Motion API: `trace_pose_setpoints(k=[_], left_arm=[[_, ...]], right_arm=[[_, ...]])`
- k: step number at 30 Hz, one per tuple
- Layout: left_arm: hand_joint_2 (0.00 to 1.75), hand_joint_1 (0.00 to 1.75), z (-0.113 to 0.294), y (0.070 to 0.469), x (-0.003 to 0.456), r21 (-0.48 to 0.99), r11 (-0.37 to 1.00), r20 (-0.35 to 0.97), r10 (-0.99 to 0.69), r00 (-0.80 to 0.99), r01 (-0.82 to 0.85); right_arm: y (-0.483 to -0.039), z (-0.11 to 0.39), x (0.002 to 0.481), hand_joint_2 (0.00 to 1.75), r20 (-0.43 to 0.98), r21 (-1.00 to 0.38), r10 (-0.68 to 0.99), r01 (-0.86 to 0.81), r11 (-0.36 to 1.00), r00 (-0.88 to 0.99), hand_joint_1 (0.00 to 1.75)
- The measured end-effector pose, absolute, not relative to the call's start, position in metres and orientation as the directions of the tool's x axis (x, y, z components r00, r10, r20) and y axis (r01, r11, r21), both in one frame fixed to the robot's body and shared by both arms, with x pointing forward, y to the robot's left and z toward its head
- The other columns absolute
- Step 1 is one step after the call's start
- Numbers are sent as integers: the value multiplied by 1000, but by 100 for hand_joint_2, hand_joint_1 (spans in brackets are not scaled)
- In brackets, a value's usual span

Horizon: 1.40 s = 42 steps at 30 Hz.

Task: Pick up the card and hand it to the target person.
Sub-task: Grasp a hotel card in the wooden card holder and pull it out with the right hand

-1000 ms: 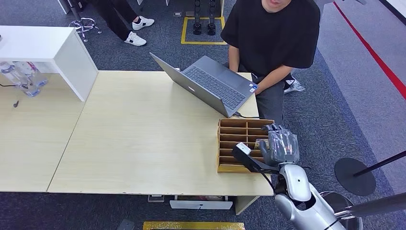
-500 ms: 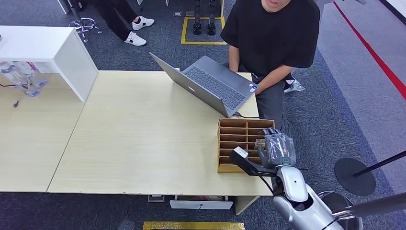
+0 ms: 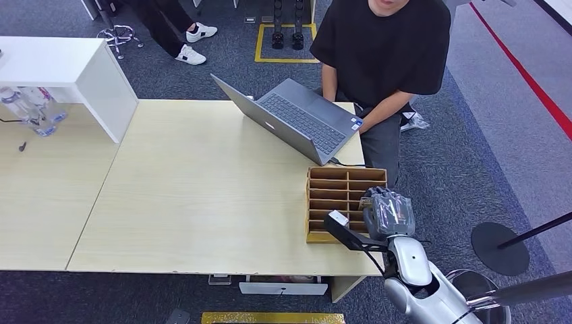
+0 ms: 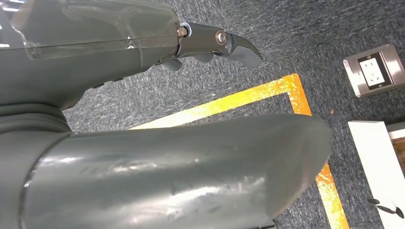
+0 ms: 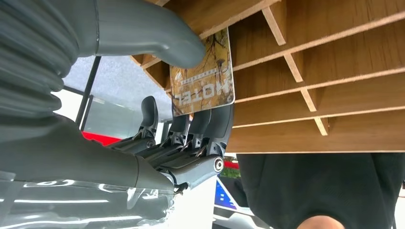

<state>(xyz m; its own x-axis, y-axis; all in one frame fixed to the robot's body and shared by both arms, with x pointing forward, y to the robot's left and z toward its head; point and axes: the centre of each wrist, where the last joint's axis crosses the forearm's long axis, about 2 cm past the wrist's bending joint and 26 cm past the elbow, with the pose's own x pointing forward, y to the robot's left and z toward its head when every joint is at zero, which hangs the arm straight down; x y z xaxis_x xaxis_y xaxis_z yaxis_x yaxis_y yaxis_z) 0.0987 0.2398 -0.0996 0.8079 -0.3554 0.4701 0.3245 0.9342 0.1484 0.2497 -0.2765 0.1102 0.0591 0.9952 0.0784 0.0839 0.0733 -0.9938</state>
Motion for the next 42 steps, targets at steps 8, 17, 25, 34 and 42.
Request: trace_pose_setpoints(k=[8,17,25,34,42], left_arm=[[0,0,-100,240,99,150,933,470,-359,806,329],[0,0,-100,240,99,150,932,470,-360,806,329],[0,0,-99,239,99,148,932,471,-359,806,329],[0,0,-99,238,99,149,933,471,-359,806,329],[0,0,-99,238,99,147,933,472,-359,805,329]], right_arm=[[-275,109,249,175,76,-994,996,84,71,53,112],[-274,110,250,175,74,-993,996,91,70,45,150],[-273,111,251,175,81,-991,996,109,76,38,153],[-272,112,251,175,75,-990,997,121,71,26,169],[-267,124,251,175,35,-986,999,162,37,-13,168]])
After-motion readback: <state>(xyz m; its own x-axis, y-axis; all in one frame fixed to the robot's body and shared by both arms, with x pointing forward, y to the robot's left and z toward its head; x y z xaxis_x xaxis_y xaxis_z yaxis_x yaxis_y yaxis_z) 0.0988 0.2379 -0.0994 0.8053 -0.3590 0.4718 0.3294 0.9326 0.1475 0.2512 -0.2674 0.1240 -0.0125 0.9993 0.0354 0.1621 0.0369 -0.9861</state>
